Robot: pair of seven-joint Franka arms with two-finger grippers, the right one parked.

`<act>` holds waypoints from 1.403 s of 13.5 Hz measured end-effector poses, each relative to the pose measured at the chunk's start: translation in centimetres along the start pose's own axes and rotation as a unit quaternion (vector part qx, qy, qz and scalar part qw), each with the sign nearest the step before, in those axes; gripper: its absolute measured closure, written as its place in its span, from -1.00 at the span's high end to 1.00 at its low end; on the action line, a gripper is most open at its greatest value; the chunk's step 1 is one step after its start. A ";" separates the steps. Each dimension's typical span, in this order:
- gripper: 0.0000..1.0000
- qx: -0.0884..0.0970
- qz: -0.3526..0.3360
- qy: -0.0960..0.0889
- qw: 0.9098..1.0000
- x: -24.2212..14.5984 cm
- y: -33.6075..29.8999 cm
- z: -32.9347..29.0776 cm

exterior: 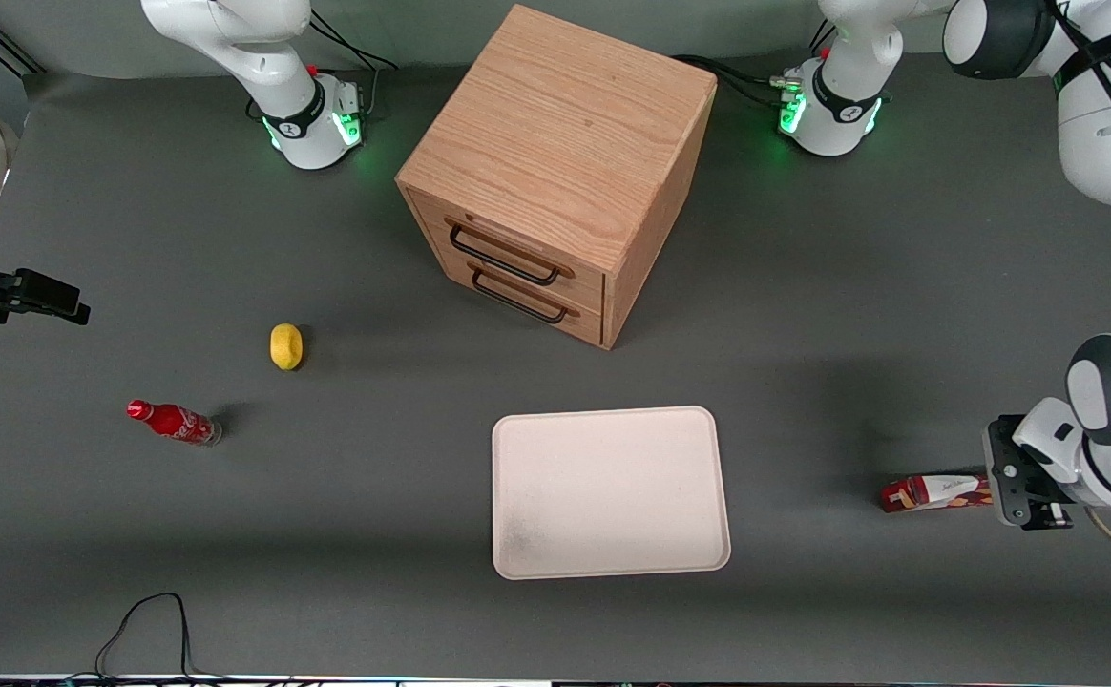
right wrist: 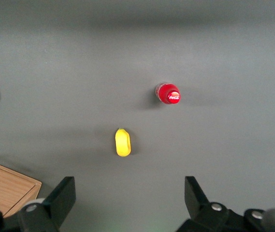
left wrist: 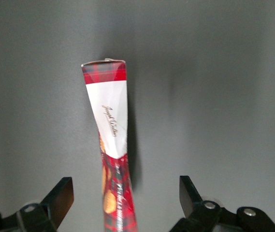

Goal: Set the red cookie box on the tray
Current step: 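Lower the open left gripper over the cookie box's end, then close the left gripper on the cookie box end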

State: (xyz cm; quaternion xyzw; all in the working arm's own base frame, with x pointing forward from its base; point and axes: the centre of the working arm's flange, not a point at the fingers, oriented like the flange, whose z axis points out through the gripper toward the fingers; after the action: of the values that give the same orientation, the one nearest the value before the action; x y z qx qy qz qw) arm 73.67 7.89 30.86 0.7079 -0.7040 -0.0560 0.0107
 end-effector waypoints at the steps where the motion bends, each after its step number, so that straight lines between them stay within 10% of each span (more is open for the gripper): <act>1: 0.96 0.001 0.005 0.000 1.000 0.0 -0.2 0.8; 14: 0.93 0.003 0.001 0.018 1.000 -1.1 -0.2 6.3; 19: -0.28 0.011 0.001 0.021 1.000 -1.3 -0.3 6.3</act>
State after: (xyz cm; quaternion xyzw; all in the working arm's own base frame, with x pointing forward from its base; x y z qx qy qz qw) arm 73.37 9.55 24.66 0.7080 -0.7052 -0.0335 0.0183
